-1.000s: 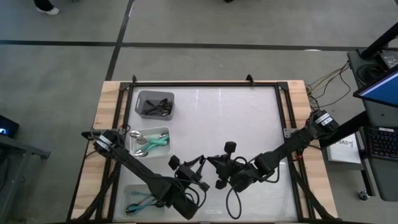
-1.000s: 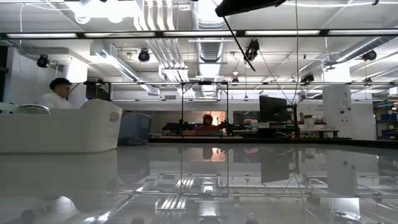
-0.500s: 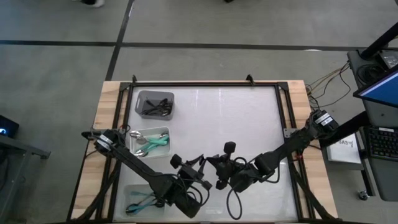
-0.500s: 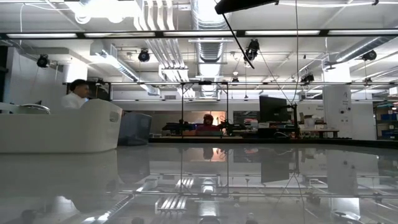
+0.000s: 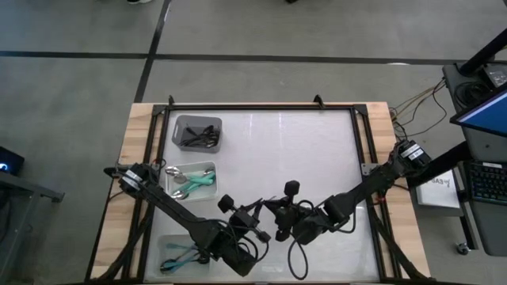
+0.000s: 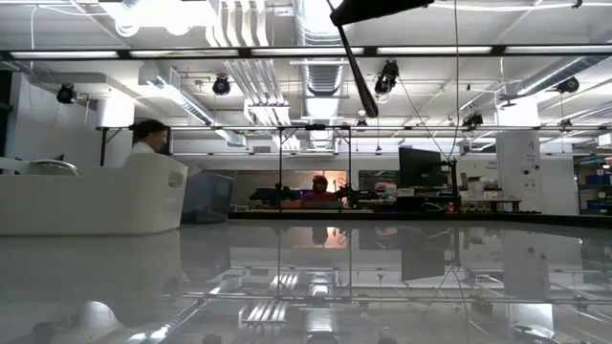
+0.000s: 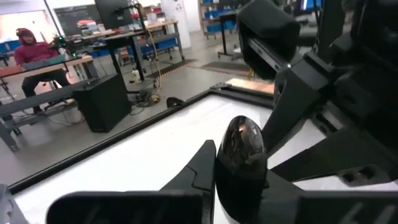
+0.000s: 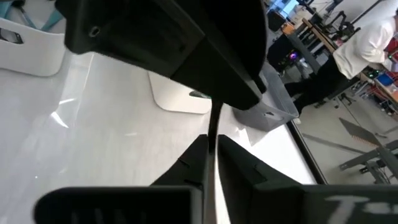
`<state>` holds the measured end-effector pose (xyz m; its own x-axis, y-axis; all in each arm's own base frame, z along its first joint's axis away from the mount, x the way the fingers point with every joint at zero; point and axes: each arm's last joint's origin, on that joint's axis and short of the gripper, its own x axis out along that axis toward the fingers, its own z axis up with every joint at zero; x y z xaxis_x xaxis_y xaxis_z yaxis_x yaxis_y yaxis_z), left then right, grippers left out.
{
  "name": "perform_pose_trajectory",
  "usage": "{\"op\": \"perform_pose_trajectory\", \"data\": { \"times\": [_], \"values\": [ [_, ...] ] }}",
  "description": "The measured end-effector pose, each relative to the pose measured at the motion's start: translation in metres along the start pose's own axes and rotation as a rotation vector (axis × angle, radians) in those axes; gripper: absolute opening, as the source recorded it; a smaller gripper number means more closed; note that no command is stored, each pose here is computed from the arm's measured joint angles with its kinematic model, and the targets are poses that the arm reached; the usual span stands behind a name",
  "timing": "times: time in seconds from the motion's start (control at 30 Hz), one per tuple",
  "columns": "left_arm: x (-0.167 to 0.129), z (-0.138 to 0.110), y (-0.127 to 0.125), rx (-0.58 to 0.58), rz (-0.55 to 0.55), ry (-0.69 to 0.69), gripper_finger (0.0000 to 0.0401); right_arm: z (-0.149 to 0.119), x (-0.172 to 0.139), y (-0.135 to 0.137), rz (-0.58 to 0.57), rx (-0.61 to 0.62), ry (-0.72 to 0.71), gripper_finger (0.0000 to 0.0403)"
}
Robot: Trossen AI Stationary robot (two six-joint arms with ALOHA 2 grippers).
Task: Sort silverware by color (type)
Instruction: Put the black spoon into the black bin
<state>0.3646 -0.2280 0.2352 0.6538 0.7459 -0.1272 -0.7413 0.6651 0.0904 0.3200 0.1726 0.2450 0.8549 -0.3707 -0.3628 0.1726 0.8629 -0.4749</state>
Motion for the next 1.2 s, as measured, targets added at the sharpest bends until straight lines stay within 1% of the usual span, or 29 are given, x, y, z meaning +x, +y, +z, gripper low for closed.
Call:
{"op": "perform_pose_trajectory", "data": {
  "times": [0.17,0.27,0.37,0.43,0.57,0.73,0.8,0.83,0.9,0.97,1.07,1.13,1.2],
  "values": [
    [0.002,0.010,0.007,0.078,-0.013,0.020,0.0002,0.001,-0.005,-0.006,-0.016,-0.011,0.013,0.0058],
    [0.004,0.020,0.015,0.112,-0.012,0.033,0.0002,-0.002,-0.008,-0.010,-0.014,-0.008,0.042,0.0084],
    [0.010,0.026,0.028,0.210,0.015,0.052,0.0001,-0.004,-0.013,-0.016,-0.012,0.015,0.078,0.0109],
    [0.018,0.030,0.041,0.269,0.029,0.097,0.0001,-0.006,-0.017,-0.022,-0.020,0.056,0.105,0.0123],
    [0.041,0.039,0.076,0.338,0.091,0.234,0.0001,-0.014,-0.023,-0.038,-0.044,0.157,0.189,0.0140],
    [0.069,0.043,0.125,0.549,0.232,0.452,0.0001,-0.024,-0.024,-0.055,-0.041,0.229,0.306,0.0145],
    [0.079,0.046,0.146,0.648,0.298,0.533,0.0001,-0.029,-0.022,-0.060,-0.043,0.228,0.350,0.0143],
    [0.086,0.047,0.153,0.664,0.321,0.552,0.0000,-0.030,-0.020,-0.062,-0.043,0.226,0.369,0.0141],
    [0.099,0.046,0.170,0.728,0.314,0.625,0.0000,-0.033,-0.015,-0.066,-0.043,0.232,0.393,0.0137],
    [0.112,0.047,0.191,0.741,0.323,0.679,0.0000,-0.036,-0.010,-0.071,-0.045,0.231,0.420,0.0133],
    [0.124,0.041,0.233,0.757,0.400,0.785,0.0000,-0.043,-0.001,-0.079,-0.072,0.224,0.461,0.0129],
    [0.130,0.035,0.259,0.709,0.451,0.836,0.0000,-0.049,0.005,-0.085,-0.090,0.213,0.483,0.0128],
    [0.131,0.025,0.284,0.652,0.466,0.924,0.0000,-0.056,0.011,-0.091,-0.110,0.206,0.510,0.0128]
  ]
}}
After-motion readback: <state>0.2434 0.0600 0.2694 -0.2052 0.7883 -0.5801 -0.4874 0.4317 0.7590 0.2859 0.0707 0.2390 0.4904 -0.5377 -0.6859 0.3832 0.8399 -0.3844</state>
